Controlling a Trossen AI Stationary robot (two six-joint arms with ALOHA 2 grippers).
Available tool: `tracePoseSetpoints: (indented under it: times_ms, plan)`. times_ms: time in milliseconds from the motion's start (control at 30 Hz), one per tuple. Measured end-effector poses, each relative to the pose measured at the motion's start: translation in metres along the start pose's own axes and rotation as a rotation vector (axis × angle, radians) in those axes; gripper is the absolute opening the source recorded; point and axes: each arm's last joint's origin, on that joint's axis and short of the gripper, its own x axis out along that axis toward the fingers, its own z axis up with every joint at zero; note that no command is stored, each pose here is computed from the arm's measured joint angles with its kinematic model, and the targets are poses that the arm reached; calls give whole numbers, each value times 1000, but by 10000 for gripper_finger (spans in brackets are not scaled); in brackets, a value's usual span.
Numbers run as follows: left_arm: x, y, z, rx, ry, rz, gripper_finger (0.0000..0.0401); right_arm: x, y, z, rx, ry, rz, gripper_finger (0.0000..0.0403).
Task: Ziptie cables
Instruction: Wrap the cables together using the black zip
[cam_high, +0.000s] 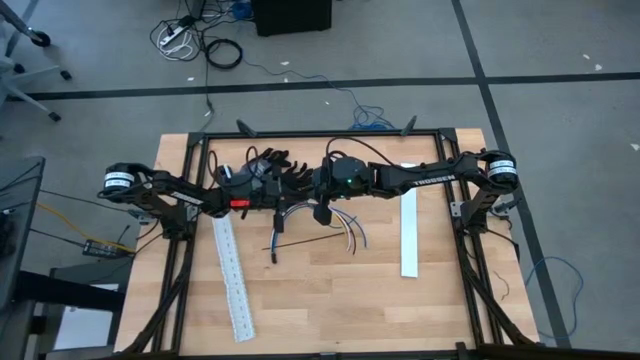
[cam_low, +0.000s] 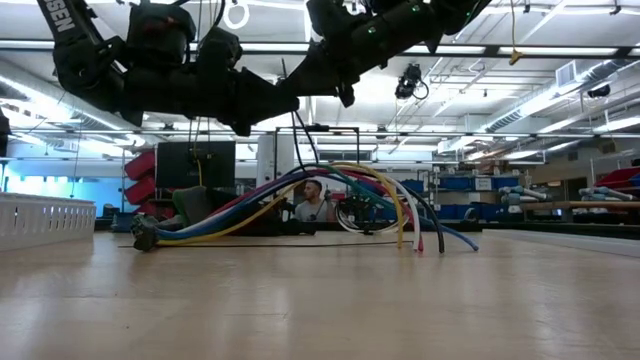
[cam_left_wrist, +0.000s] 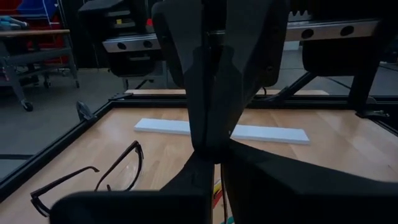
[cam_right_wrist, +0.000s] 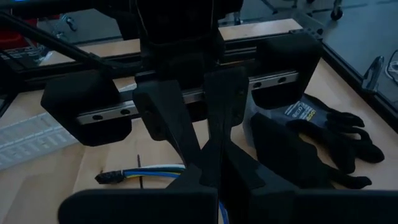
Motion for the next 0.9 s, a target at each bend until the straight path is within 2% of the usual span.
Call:
tracePoseSetpoints:
  times_ms: [900]
  plan:
    - [0,1,0,33,-2,5,8,-2,-1,6,-57,-46,-81,0]
